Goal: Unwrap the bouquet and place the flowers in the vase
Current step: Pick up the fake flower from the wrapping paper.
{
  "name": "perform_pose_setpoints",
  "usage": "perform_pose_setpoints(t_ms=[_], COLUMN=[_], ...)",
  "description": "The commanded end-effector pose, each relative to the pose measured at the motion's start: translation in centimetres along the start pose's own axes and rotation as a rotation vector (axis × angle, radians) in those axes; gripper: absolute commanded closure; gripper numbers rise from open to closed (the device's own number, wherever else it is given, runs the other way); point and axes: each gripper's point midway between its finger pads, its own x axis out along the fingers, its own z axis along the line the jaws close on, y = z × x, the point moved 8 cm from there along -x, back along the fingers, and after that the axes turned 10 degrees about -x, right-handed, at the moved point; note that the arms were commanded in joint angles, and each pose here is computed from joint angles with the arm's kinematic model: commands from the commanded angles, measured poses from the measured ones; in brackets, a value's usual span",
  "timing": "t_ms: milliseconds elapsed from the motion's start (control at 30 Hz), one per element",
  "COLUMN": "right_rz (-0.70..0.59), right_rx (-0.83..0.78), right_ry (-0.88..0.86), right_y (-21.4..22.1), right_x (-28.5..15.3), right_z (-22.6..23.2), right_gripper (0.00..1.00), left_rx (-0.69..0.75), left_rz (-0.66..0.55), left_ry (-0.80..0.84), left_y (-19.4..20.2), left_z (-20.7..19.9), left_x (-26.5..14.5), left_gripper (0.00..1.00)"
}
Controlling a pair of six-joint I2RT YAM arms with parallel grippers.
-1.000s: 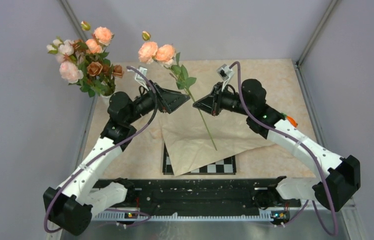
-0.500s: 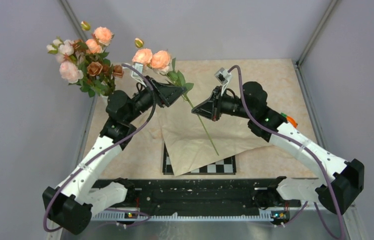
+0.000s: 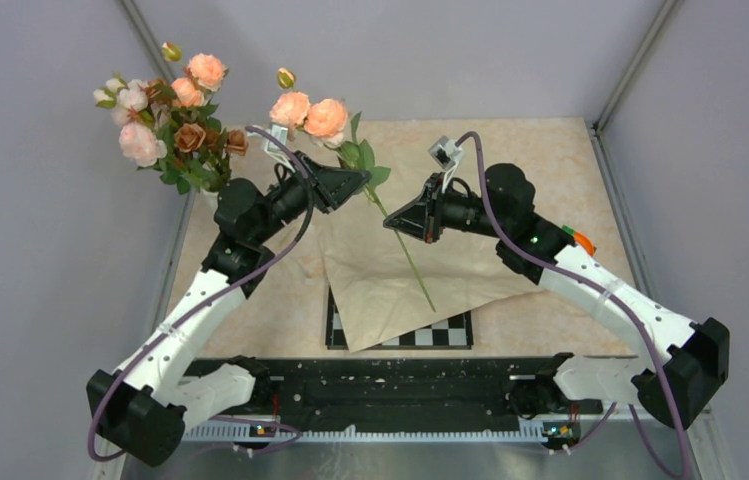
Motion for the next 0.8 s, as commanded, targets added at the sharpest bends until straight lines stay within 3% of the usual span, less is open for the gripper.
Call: perform_pose_setpoints(t_ms=[0,200,367,433,533,633,767], right_rz=[-0.043,-0.039,-0.018,-0.019,-0.032,-0.047,-0.071], right_rx=[-0.054,-0.057,-0.064,-0.073,-0.089,-0.102,-0.116], right_ry=[-0.035,-0.028,-0.005,0.010,0.034,0.058,0.110], right_y=[-1.3,-1.2,-1.2,-1.3,-1.5,-1.5,-1.8], right_x=[-0.5,-0.5,-0.7,-1.0,-1.5,-2.1,-3.1], right_z=[1.2,1.1,1.0,1.0,1.1,1.1,1.2], right_gripper=[1.00,1.00,0.99,0.80,0.62,0.47,0.36], left_rx=[0.036,0.046,0.105,0.150,0.233,0.315,0.416], left_rz=[-0.027,-0.020,0.003,0.020,0.059,0.090,0.140], left_ry=[0.070,0.061,0.044,0.046,0.020,-0.001,-0.056], left_y=[-1.1,-1.1,-1.4,-1.6,-2.1,-2.5,-3.3], left_z=[-1.9,-1.8,-2.1,-2.5,-2.9,-3.4,-3.6], left_x=[0.5,0.5,0.4,0.3,0.0,-0.3,-1.0], left_gripper=[0.80,1.00,1.00,1.00,1.00,1.00,1.00])
